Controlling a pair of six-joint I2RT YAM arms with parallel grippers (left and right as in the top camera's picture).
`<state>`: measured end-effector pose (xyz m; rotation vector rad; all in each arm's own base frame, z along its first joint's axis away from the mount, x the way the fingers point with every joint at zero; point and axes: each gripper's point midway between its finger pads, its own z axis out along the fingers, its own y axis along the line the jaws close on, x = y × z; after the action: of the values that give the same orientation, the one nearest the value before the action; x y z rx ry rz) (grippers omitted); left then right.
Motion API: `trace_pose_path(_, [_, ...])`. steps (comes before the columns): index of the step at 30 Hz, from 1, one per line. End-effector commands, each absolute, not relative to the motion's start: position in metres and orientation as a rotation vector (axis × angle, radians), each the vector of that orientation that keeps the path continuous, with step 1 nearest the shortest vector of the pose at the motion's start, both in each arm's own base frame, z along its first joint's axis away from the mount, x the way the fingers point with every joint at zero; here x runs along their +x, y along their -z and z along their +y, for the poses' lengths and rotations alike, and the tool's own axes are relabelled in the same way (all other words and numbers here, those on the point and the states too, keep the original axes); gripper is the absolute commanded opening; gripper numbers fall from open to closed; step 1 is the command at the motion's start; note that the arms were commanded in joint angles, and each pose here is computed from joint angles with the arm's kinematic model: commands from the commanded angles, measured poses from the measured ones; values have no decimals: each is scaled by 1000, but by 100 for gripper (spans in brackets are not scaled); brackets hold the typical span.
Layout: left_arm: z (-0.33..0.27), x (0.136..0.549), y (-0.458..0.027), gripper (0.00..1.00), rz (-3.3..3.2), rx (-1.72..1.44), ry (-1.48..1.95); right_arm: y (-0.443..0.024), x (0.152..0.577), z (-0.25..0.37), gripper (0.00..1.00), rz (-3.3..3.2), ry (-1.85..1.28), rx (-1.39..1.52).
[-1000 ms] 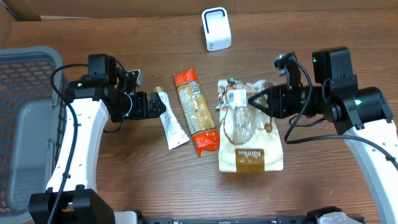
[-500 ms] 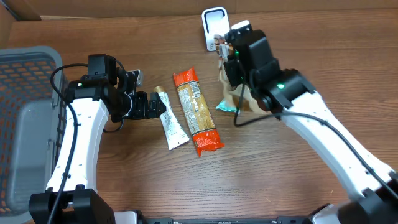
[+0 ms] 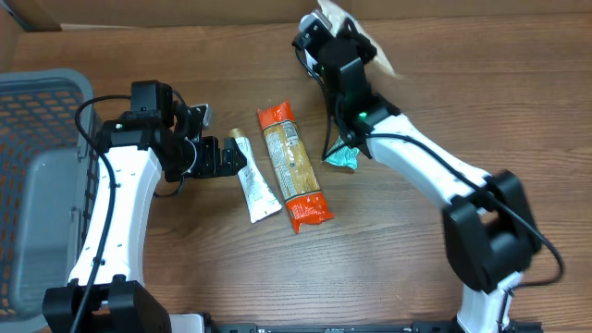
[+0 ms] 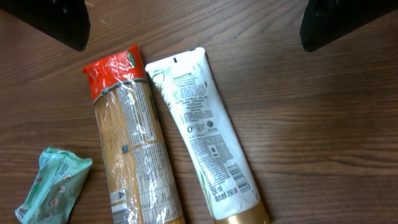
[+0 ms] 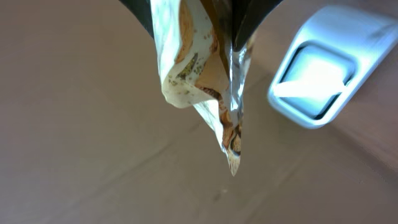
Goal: Scan the item barcode
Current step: 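Lift the cookie bag up to the white barcode scanner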
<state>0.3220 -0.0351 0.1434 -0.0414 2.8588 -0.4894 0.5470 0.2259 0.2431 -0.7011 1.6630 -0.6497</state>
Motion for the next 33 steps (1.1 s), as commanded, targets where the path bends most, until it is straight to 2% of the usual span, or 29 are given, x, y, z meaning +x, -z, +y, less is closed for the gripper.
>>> trace_pose_path(1, [-36, 322, -142, 100, 2860, -12, 486, -243, 569, 215, 15, 1541, 874, -780])
trace_pose_path(10, [-36, 322, -142, 100, 2860, -12, 486, -196, 597, 219, 16, 1441, 905, -878])
trace_pose_path(18, [-36, 322, -142, 100, 2860, -12, 486, -167, 595, 246, 18, 1419, 806, -1006])
trace_pose_path(33, [-36, 322, -142, 100, 2861, -12, 486, -164, 591, 254, 19, 1420, 799, -1023])
